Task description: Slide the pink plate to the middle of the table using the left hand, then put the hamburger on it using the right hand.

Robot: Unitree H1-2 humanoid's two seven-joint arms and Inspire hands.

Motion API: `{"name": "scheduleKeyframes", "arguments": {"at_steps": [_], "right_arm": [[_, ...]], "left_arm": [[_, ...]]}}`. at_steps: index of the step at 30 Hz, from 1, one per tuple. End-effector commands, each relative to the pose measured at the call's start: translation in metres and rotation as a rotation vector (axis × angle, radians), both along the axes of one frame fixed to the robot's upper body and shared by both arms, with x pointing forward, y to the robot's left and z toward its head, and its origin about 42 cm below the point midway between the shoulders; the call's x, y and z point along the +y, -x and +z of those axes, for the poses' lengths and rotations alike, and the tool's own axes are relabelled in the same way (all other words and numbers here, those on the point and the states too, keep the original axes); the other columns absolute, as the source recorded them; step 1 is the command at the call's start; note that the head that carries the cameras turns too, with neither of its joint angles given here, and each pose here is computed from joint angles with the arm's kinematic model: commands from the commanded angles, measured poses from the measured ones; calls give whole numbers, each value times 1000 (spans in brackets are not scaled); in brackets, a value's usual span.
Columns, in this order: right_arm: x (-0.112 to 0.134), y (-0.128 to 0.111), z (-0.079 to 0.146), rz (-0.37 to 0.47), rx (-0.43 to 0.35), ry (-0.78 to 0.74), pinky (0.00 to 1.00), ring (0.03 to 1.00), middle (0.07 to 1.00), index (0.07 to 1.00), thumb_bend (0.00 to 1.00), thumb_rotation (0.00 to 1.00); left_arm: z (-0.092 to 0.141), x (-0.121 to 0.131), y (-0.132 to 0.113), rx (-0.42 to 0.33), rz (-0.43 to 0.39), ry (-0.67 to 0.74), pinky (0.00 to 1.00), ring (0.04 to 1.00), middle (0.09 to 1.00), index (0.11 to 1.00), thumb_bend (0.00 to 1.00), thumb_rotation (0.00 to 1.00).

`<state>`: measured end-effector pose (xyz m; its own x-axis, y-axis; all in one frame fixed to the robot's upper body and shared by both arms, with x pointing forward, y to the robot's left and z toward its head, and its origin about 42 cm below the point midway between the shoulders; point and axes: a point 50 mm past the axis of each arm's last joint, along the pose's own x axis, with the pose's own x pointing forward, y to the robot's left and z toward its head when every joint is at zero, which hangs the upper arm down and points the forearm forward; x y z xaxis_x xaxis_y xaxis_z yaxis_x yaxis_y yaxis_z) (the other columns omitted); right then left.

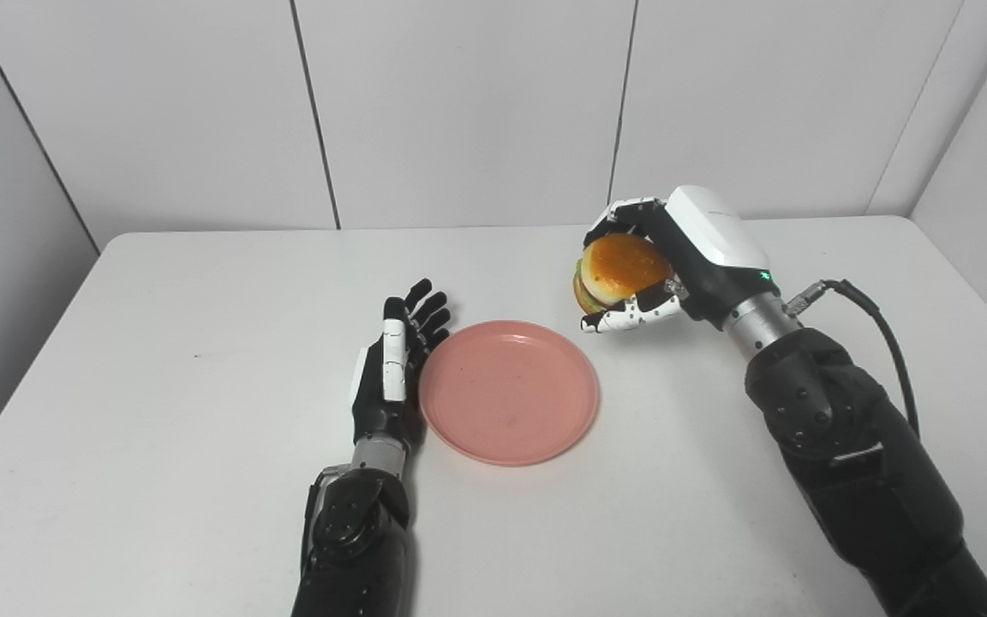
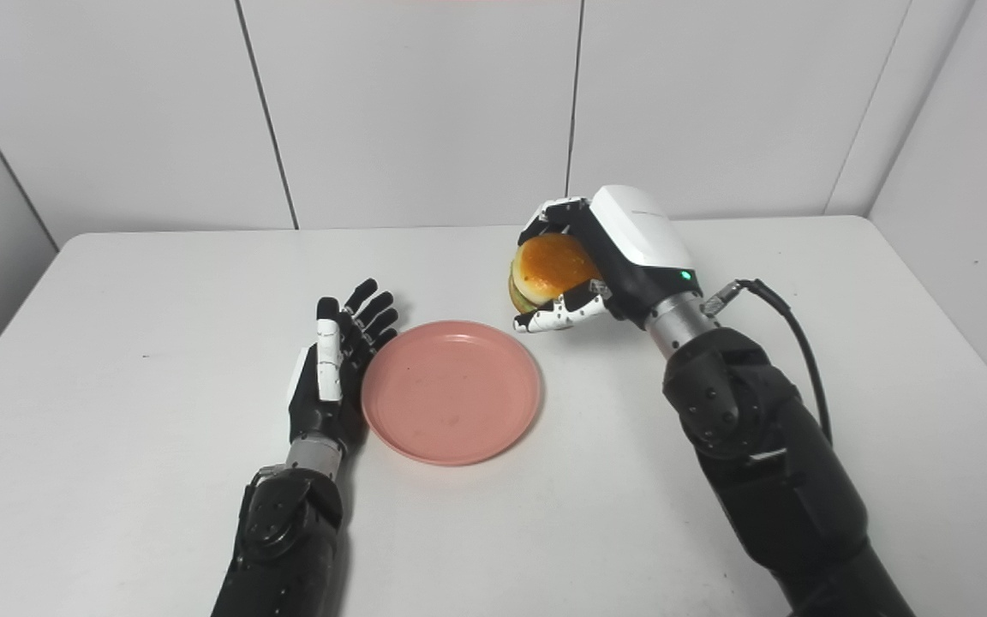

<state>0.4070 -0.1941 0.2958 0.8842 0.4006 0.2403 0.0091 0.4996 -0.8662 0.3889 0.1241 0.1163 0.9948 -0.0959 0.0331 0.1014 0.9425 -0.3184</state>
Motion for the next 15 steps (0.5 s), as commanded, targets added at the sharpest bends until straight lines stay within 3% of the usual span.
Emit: {"name": "scheduleKeyframes", "arguments": {"at_steps": [1,7,15], "right_arm": [[10,-7,21,55,-84,13,138,208,470,482,529,0],[28,-16,9,115,-56,33,202,277,473,484,530,0],[55,-20,-7,169,7,78,201,275,472,484,530,0]], "left_arm": [[4,-6,-4,-4,0,1,892,878,863,844,851,968],[4,-5,-5,-9,-1,-2,913,885,872,852,859,965],[4,-6,-6,-11,0,-15,931,891,878,859,876,962]]}}
